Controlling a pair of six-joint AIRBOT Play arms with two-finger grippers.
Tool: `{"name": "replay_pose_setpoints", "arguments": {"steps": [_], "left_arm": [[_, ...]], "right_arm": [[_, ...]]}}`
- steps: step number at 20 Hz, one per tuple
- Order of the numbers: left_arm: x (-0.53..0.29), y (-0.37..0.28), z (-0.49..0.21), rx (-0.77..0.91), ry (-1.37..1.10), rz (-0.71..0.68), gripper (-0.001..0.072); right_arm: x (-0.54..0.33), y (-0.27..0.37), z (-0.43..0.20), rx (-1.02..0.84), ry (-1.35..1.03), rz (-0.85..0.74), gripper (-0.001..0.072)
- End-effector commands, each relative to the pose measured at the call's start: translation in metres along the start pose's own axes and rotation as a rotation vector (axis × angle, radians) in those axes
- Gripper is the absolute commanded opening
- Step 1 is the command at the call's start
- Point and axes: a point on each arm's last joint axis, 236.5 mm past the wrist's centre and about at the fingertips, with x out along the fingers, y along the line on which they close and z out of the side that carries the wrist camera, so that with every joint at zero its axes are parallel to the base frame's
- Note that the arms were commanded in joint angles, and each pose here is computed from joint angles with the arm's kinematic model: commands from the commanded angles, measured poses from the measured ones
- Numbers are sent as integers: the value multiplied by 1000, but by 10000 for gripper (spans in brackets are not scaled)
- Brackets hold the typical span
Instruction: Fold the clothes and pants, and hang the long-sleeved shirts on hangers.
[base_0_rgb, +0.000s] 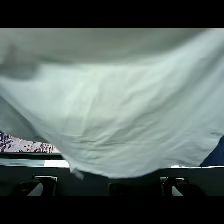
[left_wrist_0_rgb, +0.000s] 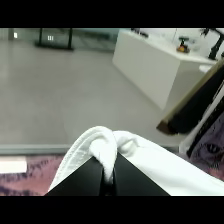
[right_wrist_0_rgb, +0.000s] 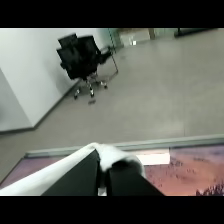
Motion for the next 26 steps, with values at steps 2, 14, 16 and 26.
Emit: {"name": "replay_pose_setpoints", "arguments": {"steps": [2,14,16,26], "left_arm": [[85,52,-154,-137,496,39,13],[264,138,-524,-258,950,156,14],[276,145,-521,-252,892,169,14],[211,153,-492,-311,1118,168,15]], "right_arm": [[95,-76,-127,109,470,-179,31],[266,-268,-471,113,1033,-362,32],[274,-278,-480,118,1008,-386,32],[215,-275,-459,51,1198,-462,32]]}}
